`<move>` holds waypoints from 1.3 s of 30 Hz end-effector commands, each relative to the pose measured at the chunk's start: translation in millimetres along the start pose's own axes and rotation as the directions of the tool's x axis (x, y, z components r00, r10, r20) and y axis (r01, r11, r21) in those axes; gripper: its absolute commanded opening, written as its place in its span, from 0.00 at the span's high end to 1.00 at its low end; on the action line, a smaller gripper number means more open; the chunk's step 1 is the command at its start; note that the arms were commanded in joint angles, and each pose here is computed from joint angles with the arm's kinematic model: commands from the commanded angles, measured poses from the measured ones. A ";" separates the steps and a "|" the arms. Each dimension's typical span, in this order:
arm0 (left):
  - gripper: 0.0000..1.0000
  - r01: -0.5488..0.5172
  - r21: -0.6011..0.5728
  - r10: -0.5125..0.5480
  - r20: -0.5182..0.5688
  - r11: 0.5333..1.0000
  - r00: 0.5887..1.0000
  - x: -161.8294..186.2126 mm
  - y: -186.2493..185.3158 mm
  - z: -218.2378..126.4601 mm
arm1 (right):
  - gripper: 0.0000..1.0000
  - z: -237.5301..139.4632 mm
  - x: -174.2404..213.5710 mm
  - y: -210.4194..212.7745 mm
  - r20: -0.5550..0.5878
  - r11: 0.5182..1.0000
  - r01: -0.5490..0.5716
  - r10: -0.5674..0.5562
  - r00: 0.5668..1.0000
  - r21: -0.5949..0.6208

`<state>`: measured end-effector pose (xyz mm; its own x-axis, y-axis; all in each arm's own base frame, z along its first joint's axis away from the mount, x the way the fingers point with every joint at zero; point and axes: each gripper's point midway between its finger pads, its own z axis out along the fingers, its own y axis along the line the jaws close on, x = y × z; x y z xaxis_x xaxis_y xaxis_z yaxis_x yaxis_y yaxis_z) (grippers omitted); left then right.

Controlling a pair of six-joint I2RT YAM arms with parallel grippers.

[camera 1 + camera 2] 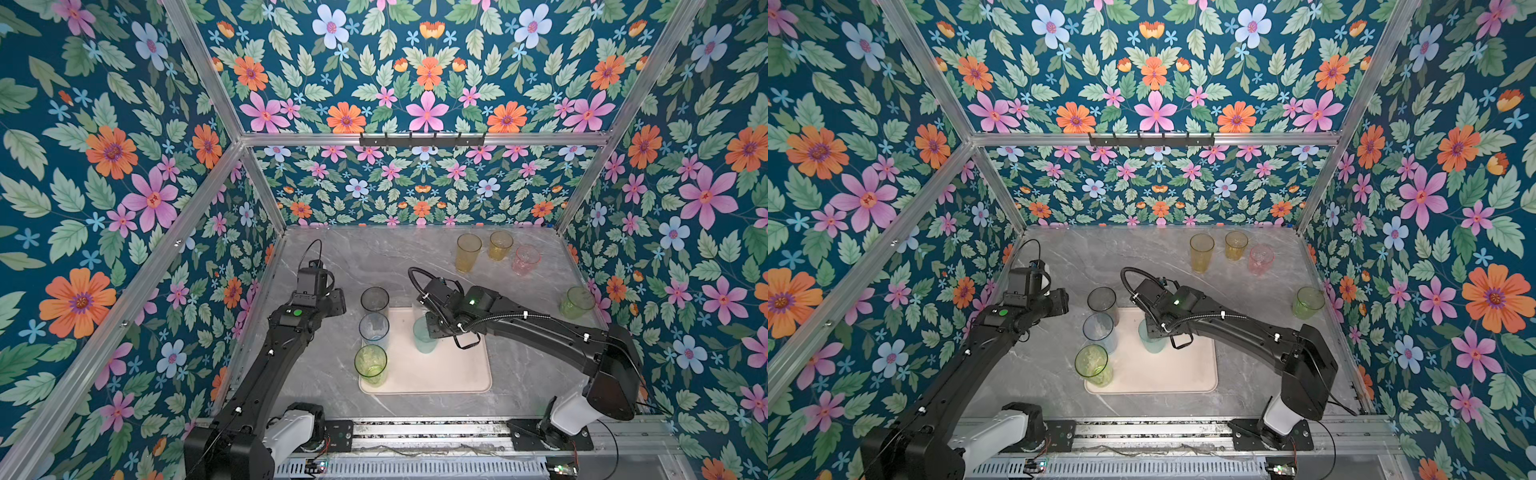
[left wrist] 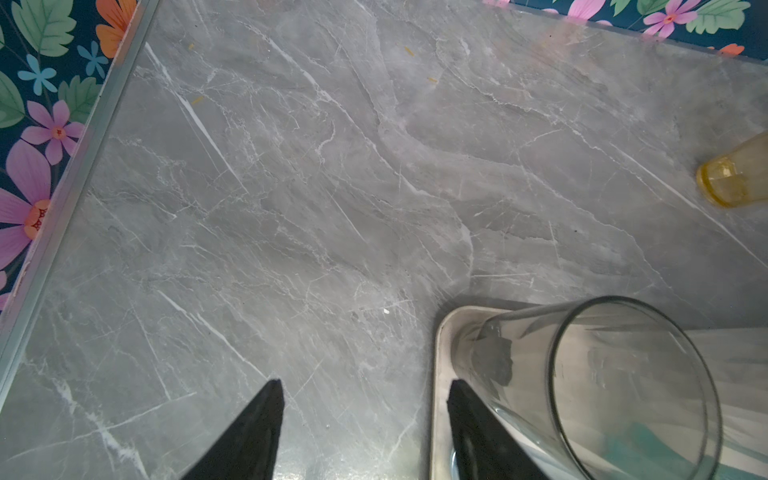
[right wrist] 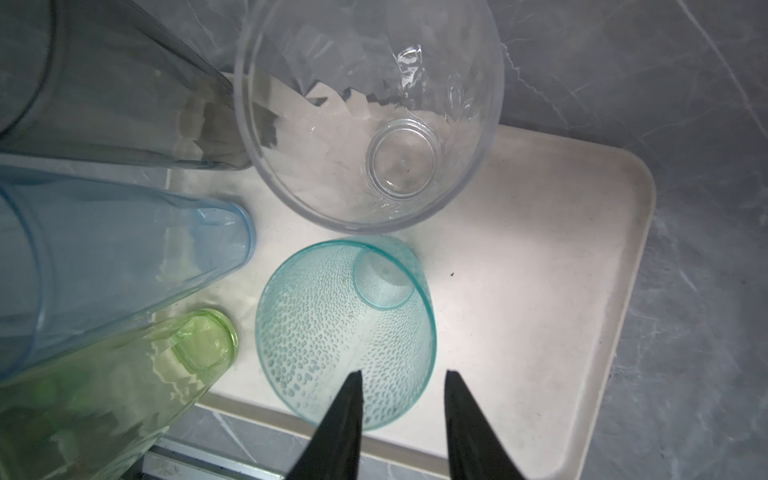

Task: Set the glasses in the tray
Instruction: 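Raise right gripper and move it above the amber glass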

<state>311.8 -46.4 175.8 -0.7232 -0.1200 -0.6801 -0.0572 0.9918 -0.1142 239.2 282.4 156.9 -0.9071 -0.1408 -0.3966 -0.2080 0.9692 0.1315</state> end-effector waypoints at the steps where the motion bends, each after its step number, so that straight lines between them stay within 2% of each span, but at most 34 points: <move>1: 0.34 0.005 -0.005 -0.005 0.003 1.000 1.000 -0.4 0.7 -0.8 | 0.64 -12.6 -6.1 2.3 0.039 0.999 0.033 -0.032 0.999 -0.029; 11: 0.34 0.010 -0.005 -0.010 0.014 1.000 1.000 -2.1 1.2 -2.9 | 0.60 -49.1 -49.9 -25.2 0.228 0.995 0.061 -0.077 0.971 0.077; 17: 0.34 0.009 -0.007 -0.009 0.013 1.000 1.000 -2.4 1.3 -2.4 | 0.56 -54.6 -84.8 -60.3 0.290 0.994 -0.027 -0.005 0.957 0.109; 24: 0.34 0.007 -0.013 -0.007 0.012 1.000 1.000 -3.0 2.1 -1.6 | 0.47 -54.9 -128.8 -106.1 0.383 0.981 -0.159 0.107 0.917 0.108; 39: 0.34 0.007 -0.018 -0.007 0.007 1.000 1.000 -1.9 2.8 -0.6 | 0.44 -30.6 -191.8 -172.1 0.420 0.943 -0.322 0.258 0.870 0.088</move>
<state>311.9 -45.2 176.0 -0.7216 -0.1203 -0.6818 -0.0624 0.9921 -0.1090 427.0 133.3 235.2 -0.6973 0.1949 -0.6897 0.1399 0.9808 0.1357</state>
